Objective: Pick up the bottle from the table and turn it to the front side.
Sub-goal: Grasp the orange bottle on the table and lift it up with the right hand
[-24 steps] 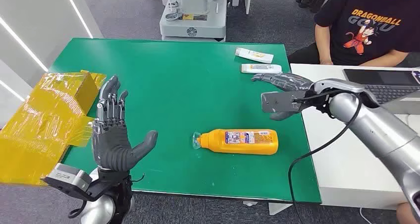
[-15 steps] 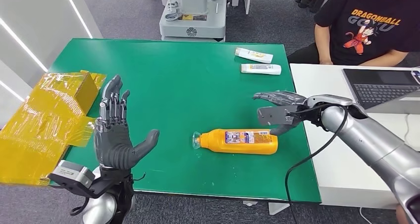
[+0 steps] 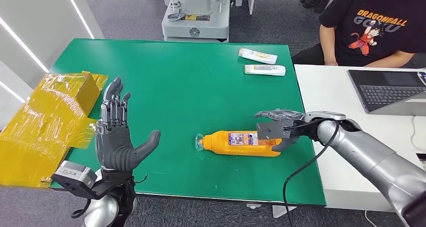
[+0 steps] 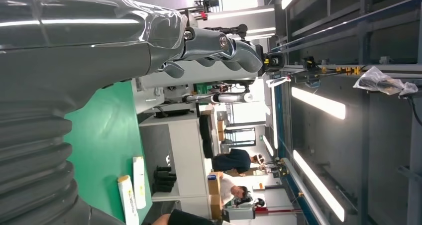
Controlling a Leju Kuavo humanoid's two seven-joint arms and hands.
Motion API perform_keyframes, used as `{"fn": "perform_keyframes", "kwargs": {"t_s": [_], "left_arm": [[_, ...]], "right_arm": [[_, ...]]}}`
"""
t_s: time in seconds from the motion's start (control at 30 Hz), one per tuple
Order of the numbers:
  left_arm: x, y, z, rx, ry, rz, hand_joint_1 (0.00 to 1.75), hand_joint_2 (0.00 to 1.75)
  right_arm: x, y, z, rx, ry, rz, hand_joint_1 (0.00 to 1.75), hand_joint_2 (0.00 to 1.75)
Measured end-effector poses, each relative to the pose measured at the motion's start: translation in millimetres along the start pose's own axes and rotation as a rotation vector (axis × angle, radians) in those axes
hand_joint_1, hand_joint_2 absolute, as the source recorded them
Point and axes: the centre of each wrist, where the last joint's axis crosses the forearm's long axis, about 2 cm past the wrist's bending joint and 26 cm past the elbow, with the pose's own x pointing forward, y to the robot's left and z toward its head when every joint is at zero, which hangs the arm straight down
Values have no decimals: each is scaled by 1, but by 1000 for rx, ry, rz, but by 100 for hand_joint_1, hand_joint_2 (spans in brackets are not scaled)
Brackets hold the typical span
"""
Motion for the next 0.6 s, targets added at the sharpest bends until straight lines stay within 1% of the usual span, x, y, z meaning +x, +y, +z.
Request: {"fn": "perform_keyframes", "kwargs": {"t_s": [0.3, 0.6], "left_arm": [[-1, 2, 3, 2, 7, -6, 0, 175], [-2, 1, 7, -8, 35, -12, 0, 175]], "right_arm": [[-7, 20, -6, -15, 4, -18, 0, 175], [-9, 33, -9, -16, 14, -22, 0, 175]]}}
